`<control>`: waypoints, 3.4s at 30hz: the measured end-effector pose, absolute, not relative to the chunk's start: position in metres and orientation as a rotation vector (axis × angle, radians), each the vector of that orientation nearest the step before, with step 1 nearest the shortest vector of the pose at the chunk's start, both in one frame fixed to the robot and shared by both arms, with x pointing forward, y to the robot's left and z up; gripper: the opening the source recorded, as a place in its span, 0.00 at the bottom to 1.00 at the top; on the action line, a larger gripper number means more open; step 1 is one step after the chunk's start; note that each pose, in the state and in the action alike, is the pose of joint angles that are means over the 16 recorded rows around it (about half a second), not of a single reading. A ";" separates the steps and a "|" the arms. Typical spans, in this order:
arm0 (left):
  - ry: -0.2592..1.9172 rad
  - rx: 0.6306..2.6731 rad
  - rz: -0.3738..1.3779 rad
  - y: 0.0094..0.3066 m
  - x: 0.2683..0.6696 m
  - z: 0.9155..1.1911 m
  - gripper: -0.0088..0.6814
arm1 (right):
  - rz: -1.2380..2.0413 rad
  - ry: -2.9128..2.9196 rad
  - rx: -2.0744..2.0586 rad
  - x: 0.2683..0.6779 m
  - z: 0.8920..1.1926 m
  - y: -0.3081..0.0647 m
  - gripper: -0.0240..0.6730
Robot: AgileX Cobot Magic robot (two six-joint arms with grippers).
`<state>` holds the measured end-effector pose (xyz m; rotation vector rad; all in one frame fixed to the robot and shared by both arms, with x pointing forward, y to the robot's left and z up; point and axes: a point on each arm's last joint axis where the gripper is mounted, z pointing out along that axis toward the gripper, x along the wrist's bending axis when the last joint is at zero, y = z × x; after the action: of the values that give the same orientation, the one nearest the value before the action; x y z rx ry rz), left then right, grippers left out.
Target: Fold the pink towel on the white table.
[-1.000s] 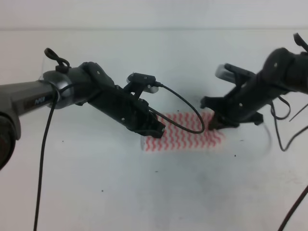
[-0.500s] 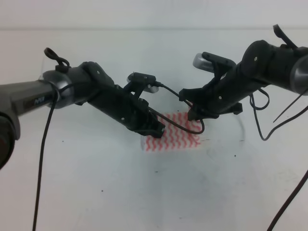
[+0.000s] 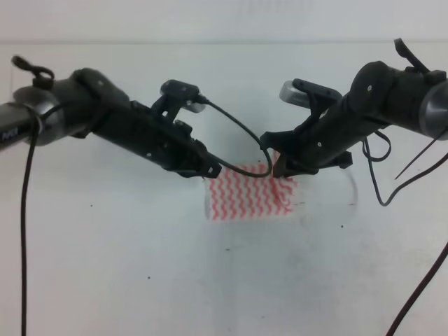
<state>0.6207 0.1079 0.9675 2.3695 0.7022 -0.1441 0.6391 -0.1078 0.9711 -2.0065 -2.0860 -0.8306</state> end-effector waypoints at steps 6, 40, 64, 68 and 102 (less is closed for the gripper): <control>0.688 2.347 -0.232 0.115 0.618 0.956 0.00 | -0.827 -2.090 -2.005 0.639 0.971 -0.108 0.02; 0.735 2.366 -0.466 0.115 0.617 0.935 0.00 | -0.822 -2.099 -2.004 0.639 0.971 -0.108 0.02; 0.689 2.335 -0.273 0.115 0.626 0.951 0.00 | -0.823 -2.099 -2.003 0.639 0.971 -0.108 0.02; 0.637 2.283 -0.234 0.117 0.629 0.956 0.00 | -0.821 -2.099 -2.002 0.639 0.972 -0.109 0.02; 0.627 2.143 -0.192 0.127 0.620 0.915 0.00 | -0.807 -2.100 -1.996 0.637 0.973 -0.109 0.02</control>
<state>0.6200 0.1273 0.9151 2.1433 0.6273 -0.1925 0.6372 -0.1090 0.9725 -1.9958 -2.0998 -0.8068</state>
